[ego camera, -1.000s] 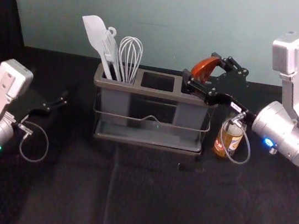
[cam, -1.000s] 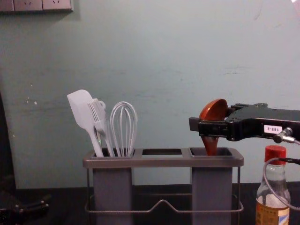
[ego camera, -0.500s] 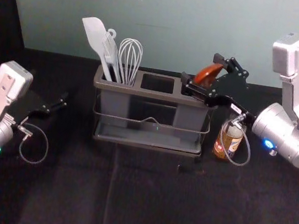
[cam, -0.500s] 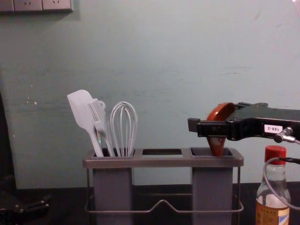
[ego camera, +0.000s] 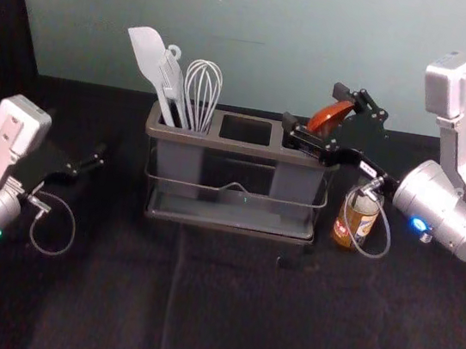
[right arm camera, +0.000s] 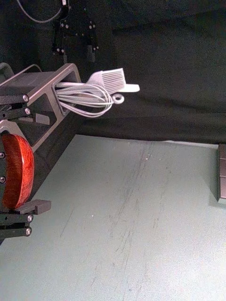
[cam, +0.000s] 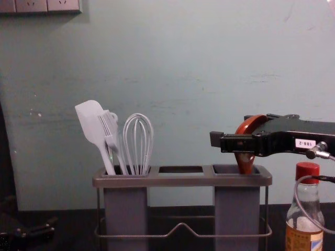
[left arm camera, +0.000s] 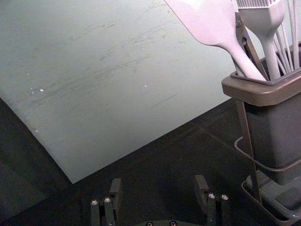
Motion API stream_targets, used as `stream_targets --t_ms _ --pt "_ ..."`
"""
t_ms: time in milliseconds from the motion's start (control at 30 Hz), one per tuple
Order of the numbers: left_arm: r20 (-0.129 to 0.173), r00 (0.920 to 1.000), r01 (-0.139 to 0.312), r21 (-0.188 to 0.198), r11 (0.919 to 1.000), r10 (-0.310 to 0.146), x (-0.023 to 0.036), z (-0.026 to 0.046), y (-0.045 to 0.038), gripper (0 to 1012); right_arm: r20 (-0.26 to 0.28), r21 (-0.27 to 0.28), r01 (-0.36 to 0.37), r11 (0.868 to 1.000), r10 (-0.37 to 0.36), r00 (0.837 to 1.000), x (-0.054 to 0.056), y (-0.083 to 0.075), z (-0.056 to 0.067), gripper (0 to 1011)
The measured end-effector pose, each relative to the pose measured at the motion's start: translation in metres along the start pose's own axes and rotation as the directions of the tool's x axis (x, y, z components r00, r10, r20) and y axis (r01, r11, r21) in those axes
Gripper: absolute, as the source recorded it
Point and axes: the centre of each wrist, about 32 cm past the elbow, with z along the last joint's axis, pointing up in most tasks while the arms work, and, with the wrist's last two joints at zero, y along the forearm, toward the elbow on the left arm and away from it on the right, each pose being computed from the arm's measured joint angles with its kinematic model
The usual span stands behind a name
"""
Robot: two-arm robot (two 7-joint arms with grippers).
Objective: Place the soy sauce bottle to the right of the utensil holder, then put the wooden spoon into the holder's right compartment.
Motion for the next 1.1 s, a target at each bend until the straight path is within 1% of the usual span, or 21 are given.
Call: stream_targets --t_ms 133,267,600,700,800,900,1000,1100 --pt "0.000 1.0000 0.000 0.000 1.0000 0.000 0.0000 0.0000 0.0000 1005 0.000 0.002 0.000 1.000 0.000 1.000 0.000 0.000 0.000 1004" --pt "0.000 1.0000 0.000 0.000 1.0000 0.000 0.0000 0.0000 0.0000 1005 0.003 0.025 0.014 1.000 -0.014 1.000 -0.002 -0.005 0.004 1004" --pt "0.000 1.0000 0.000 0.000 1.0000 0.000 0.0000 0.0000 0.0000 1005 0.011 0.096 0.065 0.993 -0.066 0.998 -0.005 -0.021 0.018 1004" --pt "0.000 1.0000 0.000 0.000 1.0000 0.000 0.0000 0.0000 0.0000 1005 0.007 0.120 0.089 0.989 -0.090 0.996 -0.006 -0.028 0.023 1004" --pt "0.000 1.0000 0.000 0.000 1.0000 0.000 0.0000 0.0000 0.0000 1005 0.005 0.131 0.105 0.986 -0.106 0.994 -0.007 -0.032 0.025 1004" --pt "0.000 1.0000 0.000 0.000 1.0000 0.000 0.0000 0.0000 0.0000 1005 -0.003 0.155 0.148 0.977 -0.150 0.989 -0.010 -0.042 0.028 1004" --pt "0.000 1.0000 0.000 0.000 1.0000 0.000 0.0000 0.0000 0.0000 1005 -0.006 0.168 0.175 0.970 -0.177 0.984 -0.013 -0.048 0.029 1004" --pt "0.000 1.0000 0.000 0.000 1.0000 0.000 0.0000 0.0000 0.0000 1005 -0.014 0.183 0.225 0.957 -0.227 0.974 -0.018 -0.060 0.030 1004"
